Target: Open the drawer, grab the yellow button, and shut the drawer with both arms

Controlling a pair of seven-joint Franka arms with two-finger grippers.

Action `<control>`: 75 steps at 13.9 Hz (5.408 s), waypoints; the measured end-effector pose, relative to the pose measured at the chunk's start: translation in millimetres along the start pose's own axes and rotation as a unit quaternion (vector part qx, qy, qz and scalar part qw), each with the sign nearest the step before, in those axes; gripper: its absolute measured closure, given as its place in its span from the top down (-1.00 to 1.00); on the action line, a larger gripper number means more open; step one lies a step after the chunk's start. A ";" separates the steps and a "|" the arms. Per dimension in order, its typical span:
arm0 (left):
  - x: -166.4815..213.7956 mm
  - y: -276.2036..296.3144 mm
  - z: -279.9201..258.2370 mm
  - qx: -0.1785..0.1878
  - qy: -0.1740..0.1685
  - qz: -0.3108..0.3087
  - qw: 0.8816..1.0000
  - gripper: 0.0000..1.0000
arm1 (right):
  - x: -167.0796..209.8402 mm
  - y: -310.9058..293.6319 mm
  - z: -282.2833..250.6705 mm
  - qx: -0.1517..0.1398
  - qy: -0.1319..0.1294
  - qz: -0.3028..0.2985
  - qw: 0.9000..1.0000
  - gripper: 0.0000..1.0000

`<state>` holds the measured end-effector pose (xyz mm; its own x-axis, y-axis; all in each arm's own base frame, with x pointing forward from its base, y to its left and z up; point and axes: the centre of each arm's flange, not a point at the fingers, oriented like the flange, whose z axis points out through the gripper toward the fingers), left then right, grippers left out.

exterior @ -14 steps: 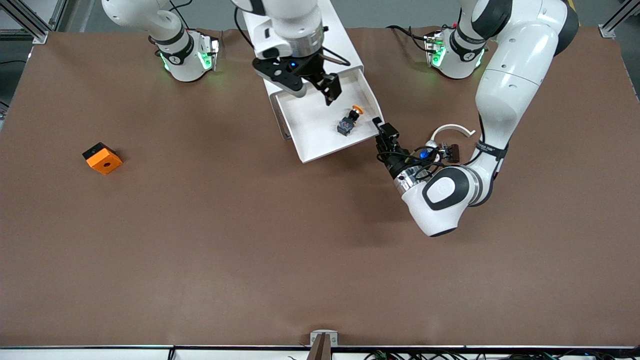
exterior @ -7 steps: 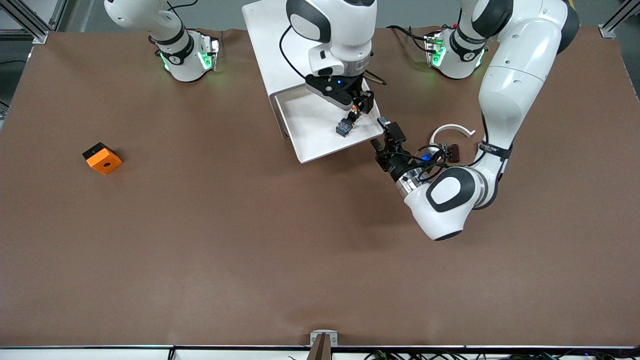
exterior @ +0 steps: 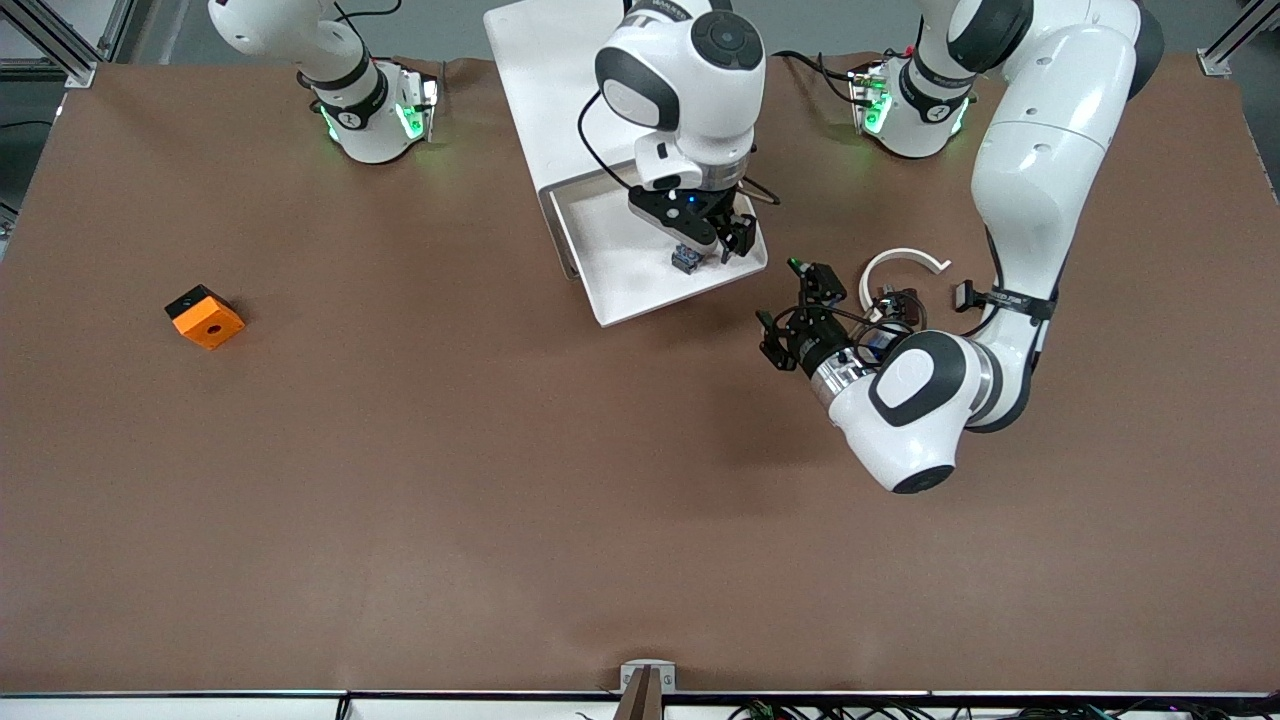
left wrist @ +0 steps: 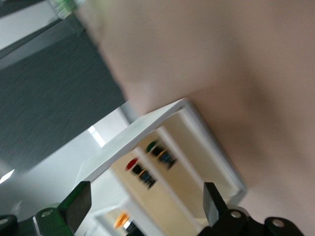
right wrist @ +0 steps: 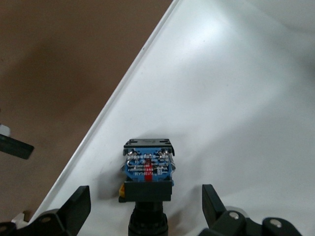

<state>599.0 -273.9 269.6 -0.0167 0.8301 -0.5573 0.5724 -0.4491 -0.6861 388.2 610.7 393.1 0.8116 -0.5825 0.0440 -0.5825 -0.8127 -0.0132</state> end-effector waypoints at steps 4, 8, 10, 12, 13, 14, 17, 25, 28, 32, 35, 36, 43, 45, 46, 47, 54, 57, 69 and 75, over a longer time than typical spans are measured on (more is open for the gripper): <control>4.1 4.8 -40.7 -0.121 0.090 0.139 0.979 1.00 | 0.0 -1.7 4.8 -0.001 0.001 0.000 1.000 1.00; -0.4 6.8 -72.7 -0.198 0.162 0.249 0.934 1.00 | 1.5 -2.6 2.7 0.001 0.001 0.001 1.000 1.00; -10.5 -0.9 -91.6 -0.233 0.200 0.291 0.906 1.00 | 3.6 -2.6 3.0 0.000 0.002 0.003 1.000 1.00; -22.7 -12.8 -104.0 -0.246 0.229 0.323 0.885 1.00 | 7.5 -2.8 2.8 0.000 0.004 0.005 1.000 1.00; -27.3 -16.9 -107.6 -0.249 0.241 0.334 0.876 1.00 | 10.3 -2.9 2.5 0.000 0.006 0.007 1.000 1.00; -31.6 -20.1 -110.3 -0.251 0.253 0.343 0.869 1.00 | 12.9 -3.1 2.3 0.001 0.009 0.007 1.000 1.00; -51.4 -28.3 -109.4 -0.236 0.314 0.360 0.846 1.00 | 16.8 -3.5 1.6 0.002 0.016 0.007 1.000 1.00; -79.2 -32.9 -115.6 -0.270 0.368 0.371 0.809 1.00 | 17.9 -3.8 0.7 0.002 0.017 0.007 1.000 1.00; -70.0 -30.7 -120.2 -0.277 0.368 0.367 0.808 1.00 | 15.6 -3.6 0.8 0.002 0.016 0.006 1.000 0.98; -66.3 -29.0 -118.5 -0.275 0.366 0.365 0.811 1.00 | 16.1 -4.0 -0.3 0.003 0.016 0.006 1.000 0.23; -65.5 -28.3 -117.5 -0.274 0.366 0.365 0.811 1.00 | 17.4 -4.9 -3.4 0.005 0.016 0.008 1.000 -0.17; -65.3 -28.2 -117.3 -0.273 0.366 0.365 0.811 1.00 | 17.8 -4.9 -3.4 0.005 0.016 0.008 1.000 -0.17; -65.7 -27.9 -116.5 -0.273 0.366 0.365 0.811 1.00 | 105.3 4.4 -60.9 0.028 -0.033 0.001 0.999 -0.17; -67.9 -27.4 -114.9 -0.272 0.366 0.366 0.811 1.00 | 175.3 35.0 -104.9 0.022 -0.050 -0.032 0.998 -0.17; -69.5 -27.4 -113.8 -0.271 0.367 0.368 0.811 1.00 | 208.7 53.9 -125.1 0.021 -0.057 -0.045 0.997 -0.17; -71.8 -28.3 -112.5 -0.269 0.366 0.369 0.811 1.00 | 235.9 71.3 -139.0 0.017 -0.063 -0.056 0.996 -0.17; -104.1 -40.8 -94.5 -0.244 0.368 0.386 0.810 1.00 | 347.3 126.4 -105.3 -0.009 -0.086 -0.105 0.991 -0.17; -101.8 -39.5 -93.1 -0.242 0.367 0.385 0.811 1.00 | 365.8 131.2 -96.1 -0.001 -0.082 -0.121 0.989 -0.17; -98.6 -36.2 -90.3 -0.239 0.365 0.384 0.814 1.00 | 476.0 210.3 12.5 -0.003 -0.097 -0.172 0.980 -0.17; -100.6 -38.1 -90.9 -0.240 0.366 0.385 0.813 1.00 | 476.0 210.2 15.5 -0.001 -0.094 -0.173 0.980 -0.17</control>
<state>653.4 -310.2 394.3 0.8896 0.4168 -0.1867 0.4383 -0.8940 0.0928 652.7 162.4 395.8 0.9542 -0.2647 -0.1398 -0.2710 -0.9622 -0.0279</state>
